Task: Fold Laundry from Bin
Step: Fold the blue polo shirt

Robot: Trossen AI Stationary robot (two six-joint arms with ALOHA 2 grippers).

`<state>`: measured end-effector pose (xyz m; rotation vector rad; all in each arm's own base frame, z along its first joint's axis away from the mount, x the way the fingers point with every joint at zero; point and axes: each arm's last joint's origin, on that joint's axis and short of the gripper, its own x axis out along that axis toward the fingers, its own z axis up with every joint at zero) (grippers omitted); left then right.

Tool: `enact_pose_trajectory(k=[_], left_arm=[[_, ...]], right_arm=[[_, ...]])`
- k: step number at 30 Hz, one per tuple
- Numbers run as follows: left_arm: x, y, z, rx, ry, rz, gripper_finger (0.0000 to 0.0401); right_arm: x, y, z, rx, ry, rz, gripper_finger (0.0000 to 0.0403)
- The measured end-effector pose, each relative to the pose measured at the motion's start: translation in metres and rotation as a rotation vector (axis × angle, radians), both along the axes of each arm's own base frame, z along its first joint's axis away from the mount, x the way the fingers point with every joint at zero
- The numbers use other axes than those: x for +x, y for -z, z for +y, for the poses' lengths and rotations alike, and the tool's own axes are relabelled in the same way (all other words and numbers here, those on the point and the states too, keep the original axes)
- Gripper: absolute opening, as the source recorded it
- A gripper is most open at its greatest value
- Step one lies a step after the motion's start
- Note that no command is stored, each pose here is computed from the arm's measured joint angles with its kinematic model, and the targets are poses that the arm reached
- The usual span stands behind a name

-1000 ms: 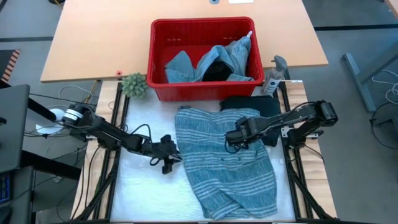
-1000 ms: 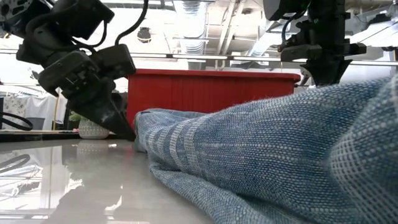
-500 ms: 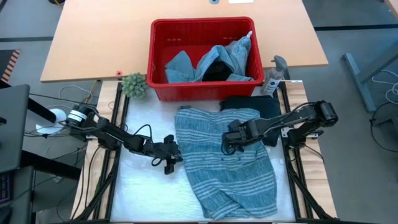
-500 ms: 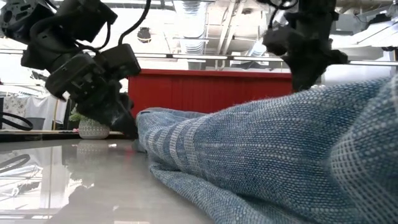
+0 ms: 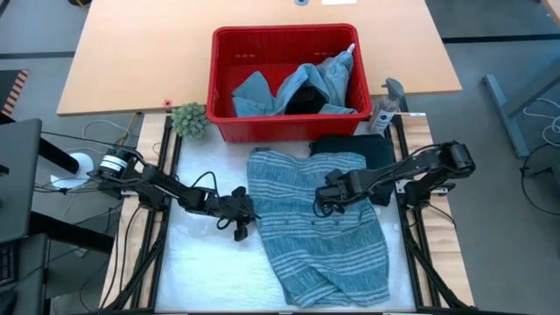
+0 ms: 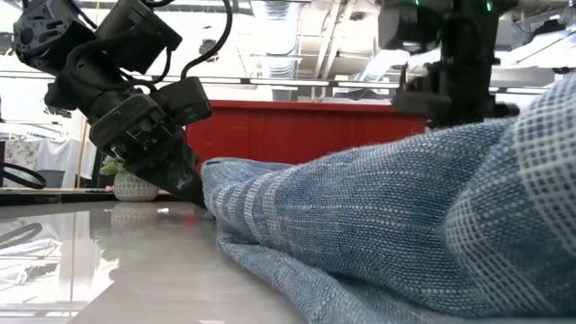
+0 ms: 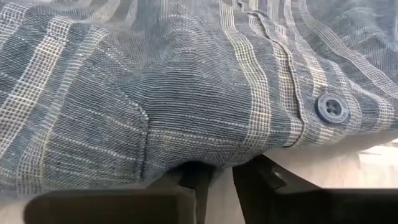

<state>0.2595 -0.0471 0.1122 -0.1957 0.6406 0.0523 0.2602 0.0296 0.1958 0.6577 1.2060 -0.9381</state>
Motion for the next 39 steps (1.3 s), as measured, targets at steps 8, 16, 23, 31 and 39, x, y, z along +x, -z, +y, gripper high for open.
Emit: enact_pose_trajectory(k=[8, 16, 23, 31, 39], left_arm=[[-0.001, 0.002, 0.005, -0.071, -0.075, 0.037, 0.0002], [-0.011, 0.005, -0.001, -0.163, -0.067, 0.157, 0.0], [-0.035, -0.021, 0.002, -0.168, -0.126, 0.303, 0.0], [-0.082, -0.074, 0.009, -0.228, -0.201, 0.506, 0.0], [-0.127, -0.132, 0.004, -0.427, -0.293, 0.622, 0.0]], right_arm=[[-0.016, 0.03, -0.005, 0.034, 0.056, 0.048, 0.0014], [-0.026, 0.041, -0.007, 0.045, 0.078, 0.092, 0.0017], [-0.027, 0.042, -0.007, 0.047, 0.078, 0.098, 0.0018], [-0.027, 0.042, -0.007, 0.044, 0.072, 0.1, 0.0019], [-0.027, 0.042, -0.007, 0.042, 0.07, 0.101, 0.0019]])
